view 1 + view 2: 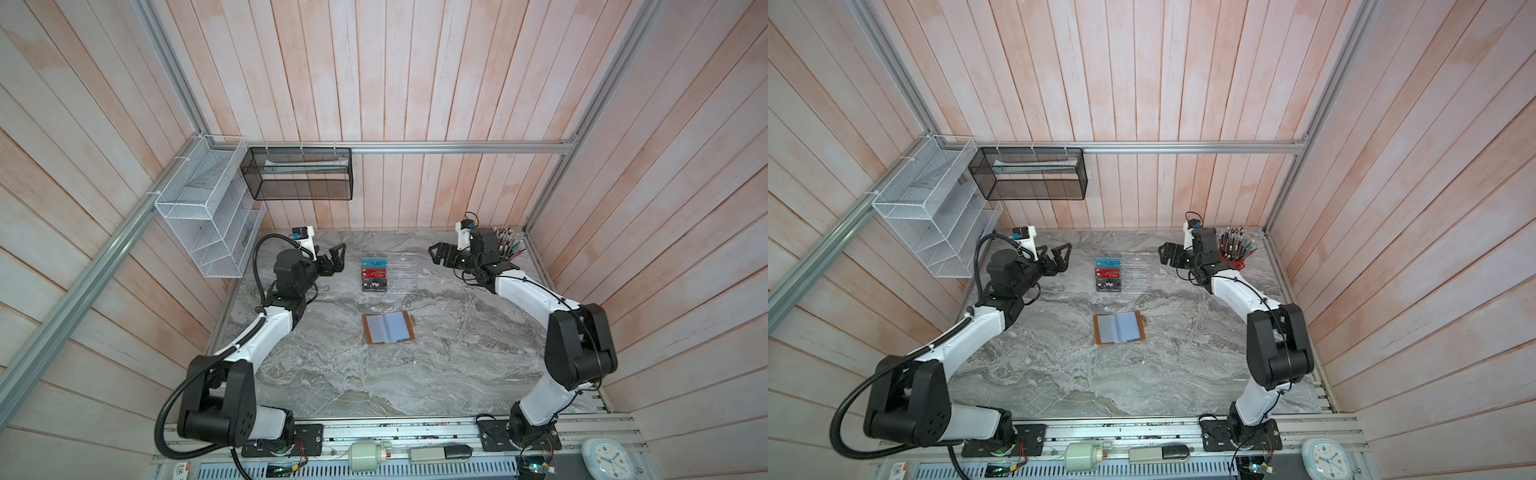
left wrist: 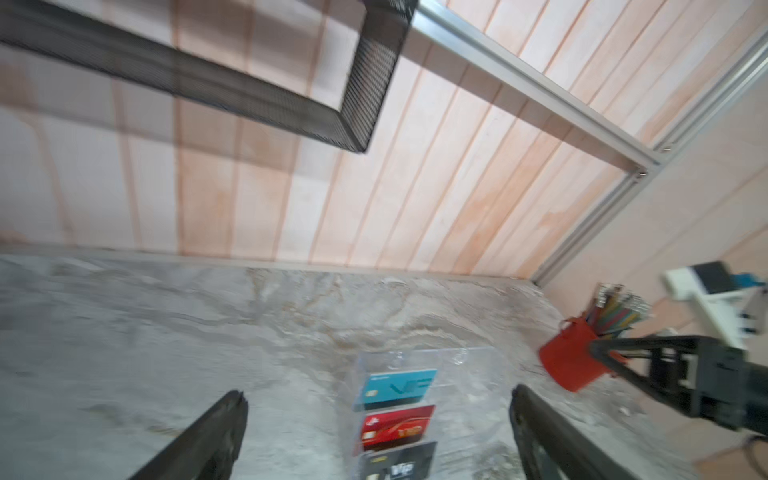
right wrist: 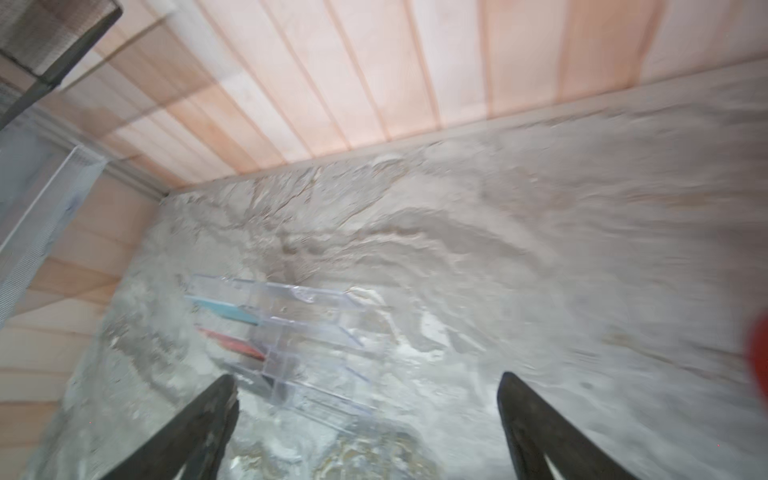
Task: Take the credit cards out of the card holder
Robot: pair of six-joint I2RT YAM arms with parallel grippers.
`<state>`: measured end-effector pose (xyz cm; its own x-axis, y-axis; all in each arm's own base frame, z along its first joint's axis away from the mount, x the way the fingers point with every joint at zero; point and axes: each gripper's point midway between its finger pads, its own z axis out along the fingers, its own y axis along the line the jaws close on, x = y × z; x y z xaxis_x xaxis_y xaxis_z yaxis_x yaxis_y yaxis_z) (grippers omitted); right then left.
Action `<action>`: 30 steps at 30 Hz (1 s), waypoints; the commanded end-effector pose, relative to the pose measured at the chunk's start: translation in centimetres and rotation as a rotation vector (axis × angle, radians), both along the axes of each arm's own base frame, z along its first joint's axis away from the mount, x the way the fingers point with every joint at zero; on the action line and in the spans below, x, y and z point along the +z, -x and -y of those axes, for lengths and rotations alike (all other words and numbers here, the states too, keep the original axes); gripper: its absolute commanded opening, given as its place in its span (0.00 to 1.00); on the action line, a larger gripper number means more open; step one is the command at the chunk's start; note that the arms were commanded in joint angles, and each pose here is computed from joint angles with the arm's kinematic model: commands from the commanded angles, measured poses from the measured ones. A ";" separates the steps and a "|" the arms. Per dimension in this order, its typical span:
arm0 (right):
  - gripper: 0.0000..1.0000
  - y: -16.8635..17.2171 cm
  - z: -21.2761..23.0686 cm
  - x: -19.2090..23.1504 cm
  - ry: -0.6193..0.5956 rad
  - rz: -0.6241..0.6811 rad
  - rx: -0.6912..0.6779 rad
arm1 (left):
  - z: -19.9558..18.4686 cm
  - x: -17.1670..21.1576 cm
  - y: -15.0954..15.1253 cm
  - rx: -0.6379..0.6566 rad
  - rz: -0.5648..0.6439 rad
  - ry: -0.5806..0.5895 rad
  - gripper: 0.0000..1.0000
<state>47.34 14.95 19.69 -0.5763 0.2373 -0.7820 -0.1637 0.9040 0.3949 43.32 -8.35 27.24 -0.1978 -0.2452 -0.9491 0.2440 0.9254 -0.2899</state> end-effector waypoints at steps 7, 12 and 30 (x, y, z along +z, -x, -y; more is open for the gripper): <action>0.98 4.4 14.2 -2.8 0.351 0.146 -0.472 | -13.1 -10.9 4.0 0.455 -0.117 -0.204 1.00; 0.98 7.3 17.1 -5.1 0.513 0.235 -0.555 | -12.9 -12.6 4.1 0.415 -0.071 -0.178 1.00; 0.98 10.8 18.9 -6.0 0.423 0.428 -0.556 | -9.2 -14.3 4.9 0.225 0.040 -0.236 1.00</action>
<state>37.12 -3.90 12.31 -0.1802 -0.0044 -0.9836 0.3214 0.9449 -0.0631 38.01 1.15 11.45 -0.1845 -0.0760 -0.9799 0.0082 0.9968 -0.0789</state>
